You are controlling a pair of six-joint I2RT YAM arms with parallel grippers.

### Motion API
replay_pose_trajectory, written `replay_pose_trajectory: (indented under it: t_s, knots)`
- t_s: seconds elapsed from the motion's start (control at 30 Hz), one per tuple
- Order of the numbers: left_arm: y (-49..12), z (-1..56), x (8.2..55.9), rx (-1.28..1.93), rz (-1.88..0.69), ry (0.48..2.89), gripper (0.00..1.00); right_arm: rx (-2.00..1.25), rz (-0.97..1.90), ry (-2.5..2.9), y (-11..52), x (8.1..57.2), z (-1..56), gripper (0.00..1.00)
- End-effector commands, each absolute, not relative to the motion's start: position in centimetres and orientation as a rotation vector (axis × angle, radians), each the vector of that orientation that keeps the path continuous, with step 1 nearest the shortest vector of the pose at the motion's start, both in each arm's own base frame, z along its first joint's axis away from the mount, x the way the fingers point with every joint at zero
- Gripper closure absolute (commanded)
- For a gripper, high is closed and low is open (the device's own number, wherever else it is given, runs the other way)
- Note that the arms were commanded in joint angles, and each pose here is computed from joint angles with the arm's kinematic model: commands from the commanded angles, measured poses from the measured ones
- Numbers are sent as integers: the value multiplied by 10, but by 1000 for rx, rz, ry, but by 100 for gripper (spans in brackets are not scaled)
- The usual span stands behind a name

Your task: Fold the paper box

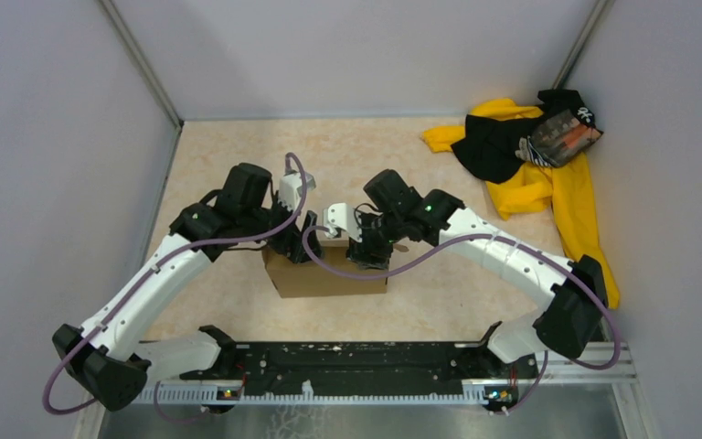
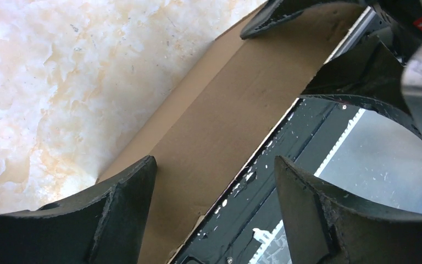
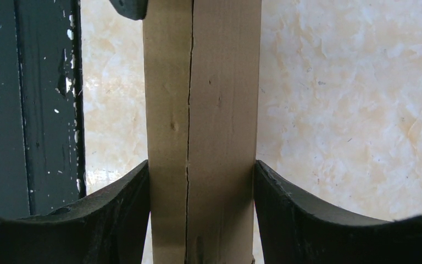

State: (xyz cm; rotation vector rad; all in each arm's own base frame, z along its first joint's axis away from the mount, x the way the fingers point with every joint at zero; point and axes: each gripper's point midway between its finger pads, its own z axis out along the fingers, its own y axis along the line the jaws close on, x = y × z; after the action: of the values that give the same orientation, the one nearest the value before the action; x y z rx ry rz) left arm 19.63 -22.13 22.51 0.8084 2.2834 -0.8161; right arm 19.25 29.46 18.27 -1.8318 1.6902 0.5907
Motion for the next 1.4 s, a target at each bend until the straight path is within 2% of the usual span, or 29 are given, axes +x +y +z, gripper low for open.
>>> replay_pose_trajectory:
  t_s: [0.0, 0.4, 0.83, 1.37]
  knots:
    - [-226, 229, 177, 880, -863, 2245, 16, -1929, 704, 1826, 279, 157, 157, 70]
    - [-219, 218, 137, 992, -796, 2265, 15, -1920, 717, 1829, 271, 149, 145, 69]
    - [-211, 212, 155, 980, -593, 2268, 14, -1931, 742, 1820, 277, 136, 147, 72]
    - [-221, 196, 146, 1091, -575, 2263, 14, -1881, 745, 1806, 263, 121, 153, 72]
